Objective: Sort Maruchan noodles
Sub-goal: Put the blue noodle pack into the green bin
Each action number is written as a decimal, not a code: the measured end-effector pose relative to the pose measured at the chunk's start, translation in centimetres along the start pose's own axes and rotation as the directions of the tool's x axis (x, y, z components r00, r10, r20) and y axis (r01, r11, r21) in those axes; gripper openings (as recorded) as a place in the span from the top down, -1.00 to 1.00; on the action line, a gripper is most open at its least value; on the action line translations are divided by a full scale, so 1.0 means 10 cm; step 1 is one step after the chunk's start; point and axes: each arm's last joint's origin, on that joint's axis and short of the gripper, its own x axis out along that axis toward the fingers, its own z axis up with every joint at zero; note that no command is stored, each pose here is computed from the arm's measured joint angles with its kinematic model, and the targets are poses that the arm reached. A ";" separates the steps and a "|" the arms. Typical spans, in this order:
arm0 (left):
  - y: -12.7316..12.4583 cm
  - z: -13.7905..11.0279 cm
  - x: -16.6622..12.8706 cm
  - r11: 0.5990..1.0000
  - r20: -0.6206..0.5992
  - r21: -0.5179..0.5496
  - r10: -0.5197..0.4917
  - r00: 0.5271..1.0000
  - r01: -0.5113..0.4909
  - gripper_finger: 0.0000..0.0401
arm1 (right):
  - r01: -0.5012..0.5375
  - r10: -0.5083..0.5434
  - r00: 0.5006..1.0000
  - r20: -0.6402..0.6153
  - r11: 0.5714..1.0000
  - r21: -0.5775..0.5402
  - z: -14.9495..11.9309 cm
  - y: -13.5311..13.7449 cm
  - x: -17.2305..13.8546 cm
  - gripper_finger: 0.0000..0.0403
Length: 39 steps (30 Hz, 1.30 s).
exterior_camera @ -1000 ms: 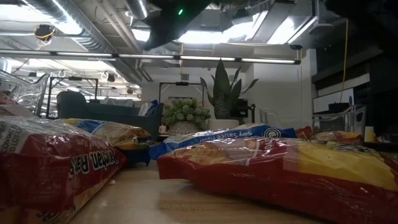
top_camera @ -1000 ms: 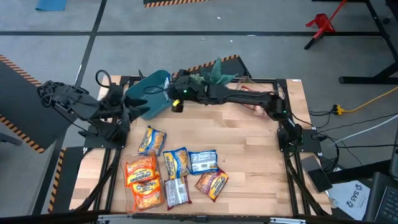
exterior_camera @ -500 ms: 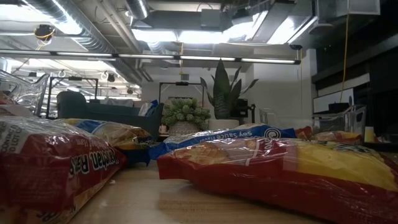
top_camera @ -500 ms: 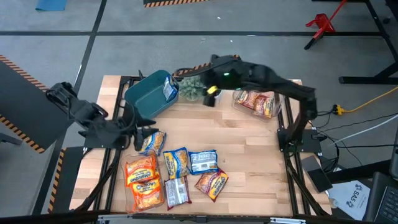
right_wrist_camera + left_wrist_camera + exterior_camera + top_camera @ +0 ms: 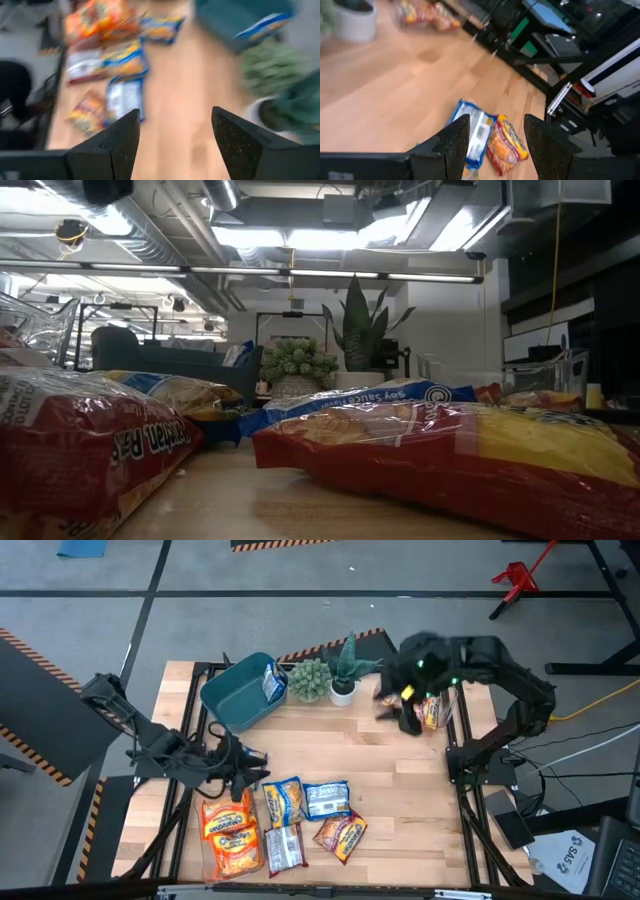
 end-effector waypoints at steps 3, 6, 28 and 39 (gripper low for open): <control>0.06 -0.09 0.08 0.998 -0.043 -0.046 0.036 0.998 -0.038 0.09 | -0.065 0.064 0.996 -0.057 0.998 -0.025 -0.09 0.17 0.16 -0.14; 0.14 -0.14 0.14 0.992 -0.089 -0.070 0.099 0.991 -0.105 0.09 | -0.111 0.102 0.988 -0.112 0.991 -0.076 -0.18 0.34 0.42 -0.14; 0.83 -0.41 0.67 0.705 -0.486 -0.028 0.610 0.626 -0.709 0.09 | -0.196 0.173 0.974 -0.148 0.968 -0.159 -0.51 1.01 1.22 -0.14; 1.02 -0.49 0.88 0.584 -0.575 -0.018 0.658 0.486 -0.812 0.09 | -0.192 0.170 0.975 -0.143 0.969 -0.156 -0.52 1.04 1.22 -0.14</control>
